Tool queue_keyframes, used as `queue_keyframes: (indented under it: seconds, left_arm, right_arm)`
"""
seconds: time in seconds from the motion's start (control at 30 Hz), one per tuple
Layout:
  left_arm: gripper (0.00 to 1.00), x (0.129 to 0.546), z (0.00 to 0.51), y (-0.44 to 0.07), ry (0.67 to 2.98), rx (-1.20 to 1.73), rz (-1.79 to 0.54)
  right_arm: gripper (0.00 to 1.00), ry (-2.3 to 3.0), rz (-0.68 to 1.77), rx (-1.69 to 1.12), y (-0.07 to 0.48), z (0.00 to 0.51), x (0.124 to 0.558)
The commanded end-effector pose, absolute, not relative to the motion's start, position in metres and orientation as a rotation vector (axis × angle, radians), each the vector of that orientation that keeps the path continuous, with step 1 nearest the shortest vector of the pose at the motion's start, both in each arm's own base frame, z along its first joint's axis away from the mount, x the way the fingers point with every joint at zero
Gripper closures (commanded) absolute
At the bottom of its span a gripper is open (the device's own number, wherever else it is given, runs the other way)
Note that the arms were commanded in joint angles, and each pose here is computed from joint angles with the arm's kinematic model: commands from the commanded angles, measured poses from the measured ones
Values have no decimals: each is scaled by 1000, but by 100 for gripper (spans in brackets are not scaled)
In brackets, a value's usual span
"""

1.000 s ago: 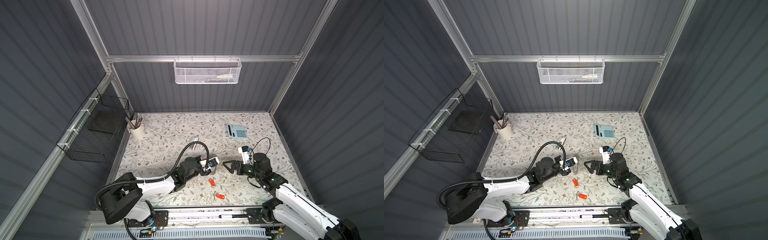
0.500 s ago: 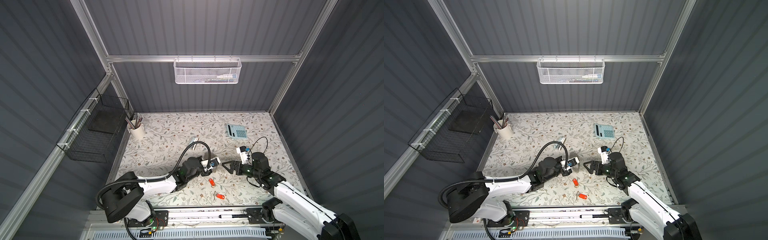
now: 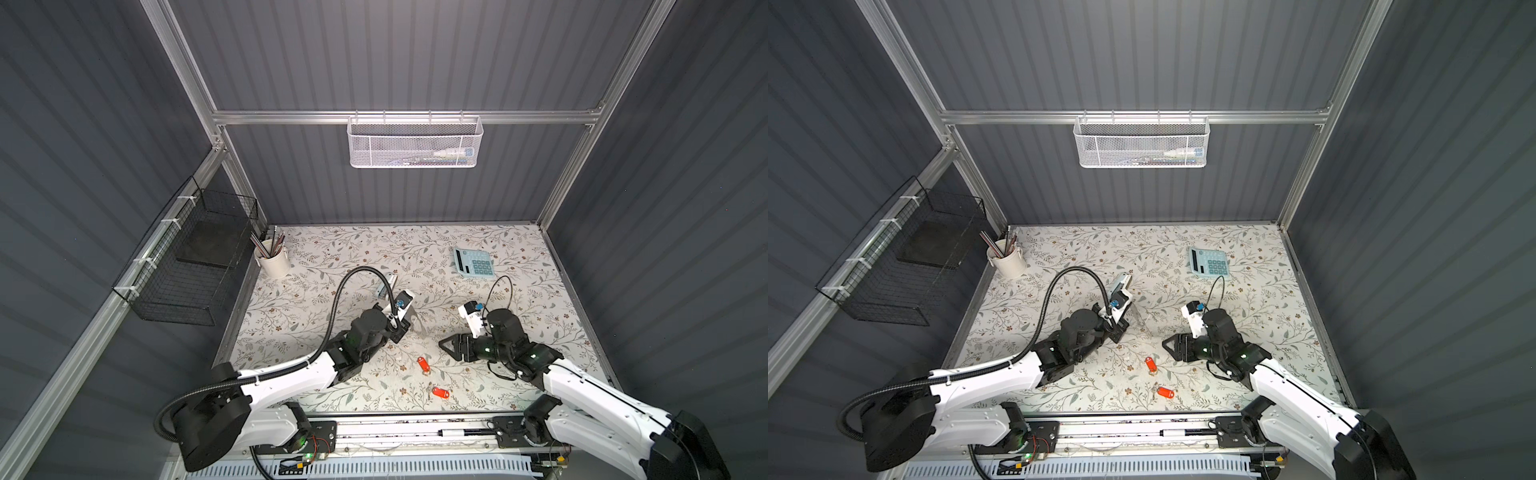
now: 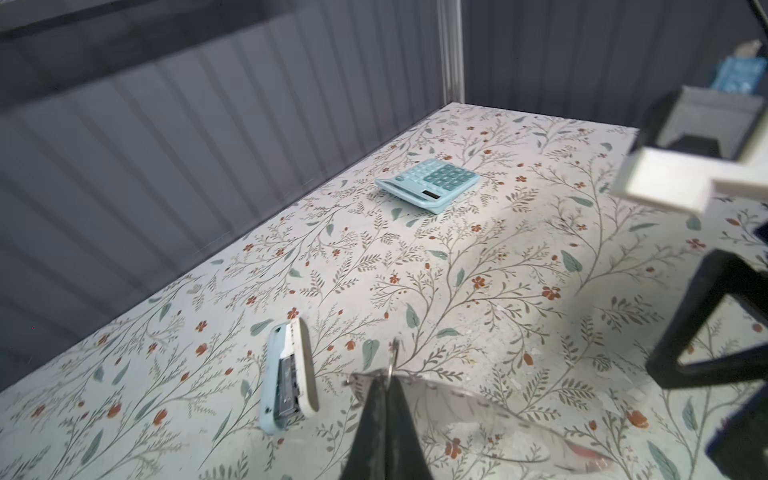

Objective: Put the keys on the keyring
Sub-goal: 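Move the right gripper down over the red key fob nearest the robot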

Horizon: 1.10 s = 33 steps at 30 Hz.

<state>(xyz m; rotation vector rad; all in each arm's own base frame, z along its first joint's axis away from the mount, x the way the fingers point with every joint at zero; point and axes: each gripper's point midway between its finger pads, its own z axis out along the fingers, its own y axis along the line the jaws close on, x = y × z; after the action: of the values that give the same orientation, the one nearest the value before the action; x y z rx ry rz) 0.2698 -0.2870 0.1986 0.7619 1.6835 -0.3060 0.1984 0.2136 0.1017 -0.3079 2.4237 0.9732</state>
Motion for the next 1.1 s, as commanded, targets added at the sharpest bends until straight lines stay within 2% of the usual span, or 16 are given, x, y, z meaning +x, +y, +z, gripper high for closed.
queue_keyframes:
  seconds: [0.0, 0.23, 0.5, 1.07]
  left_arm:
    - [100, 273, 206, -267, 1775, 623, -330]
    - [100, 261, 210, -248, 1808, 568, -365]
    - [100, 253, 209, -239, 1830, 558, -374]
    - [100, 244, 192, -223, 1865, 517, -381]
  right_arm:
    - [41, 2497, 818, -312, 213, 91, 198]
    - [48, 2702, 619, -299, 232, 61, 181]
    - [52, 2779, 385, -377, 254, 49, 163]
    - [62, 2880, 237, -457, 273, 28, 154]
